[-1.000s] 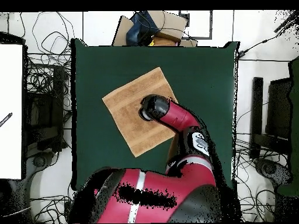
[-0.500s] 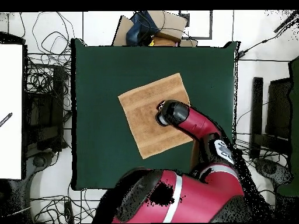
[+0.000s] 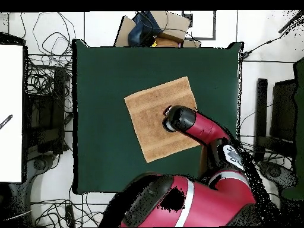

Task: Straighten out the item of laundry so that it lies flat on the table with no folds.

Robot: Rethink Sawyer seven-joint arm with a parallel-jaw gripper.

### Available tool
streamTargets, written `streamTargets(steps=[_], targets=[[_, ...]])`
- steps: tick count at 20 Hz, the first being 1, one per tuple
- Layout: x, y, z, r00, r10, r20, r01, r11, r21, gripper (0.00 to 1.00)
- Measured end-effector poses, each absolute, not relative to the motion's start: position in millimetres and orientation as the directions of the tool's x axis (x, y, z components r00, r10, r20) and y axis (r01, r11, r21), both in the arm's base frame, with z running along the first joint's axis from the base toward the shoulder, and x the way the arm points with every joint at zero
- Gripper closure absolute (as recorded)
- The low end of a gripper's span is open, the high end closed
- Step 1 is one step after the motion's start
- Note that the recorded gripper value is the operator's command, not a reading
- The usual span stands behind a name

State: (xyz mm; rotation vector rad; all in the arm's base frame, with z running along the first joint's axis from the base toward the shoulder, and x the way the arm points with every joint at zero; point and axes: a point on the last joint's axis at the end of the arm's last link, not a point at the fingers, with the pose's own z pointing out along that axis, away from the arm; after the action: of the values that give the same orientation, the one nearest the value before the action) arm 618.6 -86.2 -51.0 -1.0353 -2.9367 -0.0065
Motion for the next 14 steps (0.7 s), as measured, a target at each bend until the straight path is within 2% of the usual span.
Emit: streamTargets(steps=[14], targets=[[616, -85, -42, -0.796, 0.605, 0.000, 0.605, 0.796, -0.010, 1.00]])
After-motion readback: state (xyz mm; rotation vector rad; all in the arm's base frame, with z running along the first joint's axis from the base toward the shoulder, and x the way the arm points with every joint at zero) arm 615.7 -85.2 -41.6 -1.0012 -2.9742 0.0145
